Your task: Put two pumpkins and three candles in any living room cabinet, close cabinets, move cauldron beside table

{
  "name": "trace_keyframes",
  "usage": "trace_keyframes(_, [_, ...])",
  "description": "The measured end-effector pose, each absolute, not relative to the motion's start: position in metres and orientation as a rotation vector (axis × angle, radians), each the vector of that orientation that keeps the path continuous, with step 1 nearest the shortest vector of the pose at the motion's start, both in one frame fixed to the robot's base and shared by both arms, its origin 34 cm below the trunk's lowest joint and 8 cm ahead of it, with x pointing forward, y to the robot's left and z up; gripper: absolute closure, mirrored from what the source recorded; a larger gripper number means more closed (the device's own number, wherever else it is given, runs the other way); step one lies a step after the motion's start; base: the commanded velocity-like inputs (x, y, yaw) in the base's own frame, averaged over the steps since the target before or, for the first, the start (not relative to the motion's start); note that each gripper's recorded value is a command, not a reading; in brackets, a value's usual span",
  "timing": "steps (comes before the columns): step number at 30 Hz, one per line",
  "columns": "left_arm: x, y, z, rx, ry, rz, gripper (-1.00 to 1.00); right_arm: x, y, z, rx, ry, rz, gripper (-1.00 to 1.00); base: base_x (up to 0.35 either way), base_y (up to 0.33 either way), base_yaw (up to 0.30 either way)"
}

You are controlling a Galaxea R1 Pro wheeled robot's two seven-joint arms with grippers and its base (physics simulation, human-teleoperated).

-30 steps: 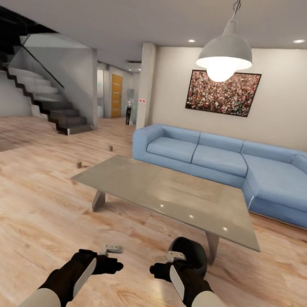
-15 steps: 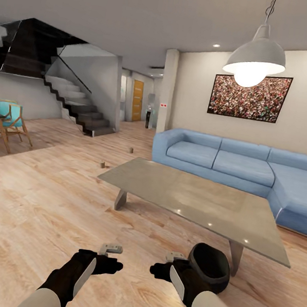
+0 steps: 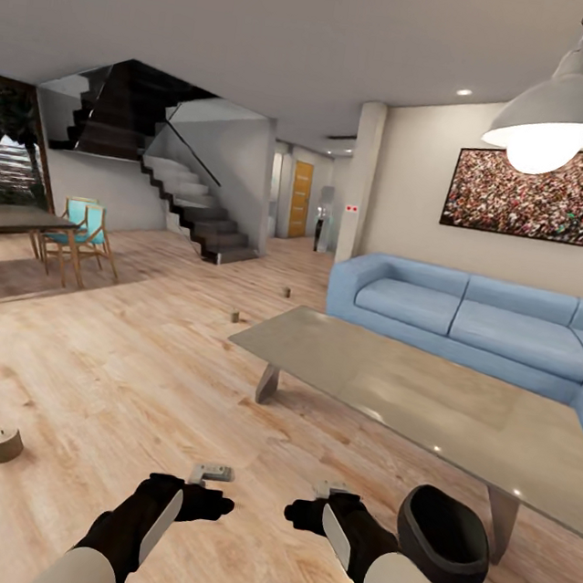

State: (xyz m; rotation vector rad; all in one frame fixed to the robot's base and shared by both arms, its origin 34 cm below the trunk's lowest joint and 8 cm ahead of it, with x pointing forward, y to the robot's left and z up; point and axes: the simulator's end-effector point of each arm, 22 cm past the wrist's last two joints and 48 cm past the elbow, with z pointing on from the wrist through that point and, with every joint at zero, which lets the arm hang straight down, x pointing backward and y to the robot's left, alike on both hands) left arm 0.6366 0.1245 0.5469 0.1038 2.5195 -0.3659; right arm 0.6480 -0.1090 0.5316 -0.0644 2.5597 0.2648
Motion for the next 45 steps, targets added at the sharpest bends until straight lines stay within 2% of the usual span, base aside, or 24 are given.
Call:
trace_keyframes(26, [0.638,0.129,0.552,0.091,2.509,-0.357,-1.00,0.652,-0.117,0.540,-0.052,2.539,0.251,-1.00,0.000,0.000,0.276])
trace_keyframes(45, [0.608,0.166,0.492,-0.164,2.519,-0.367,-1.00,0.674,-0.118,0.558,-0.002,2.400,0.259,-1.00,0.000,-0.070,0.284])
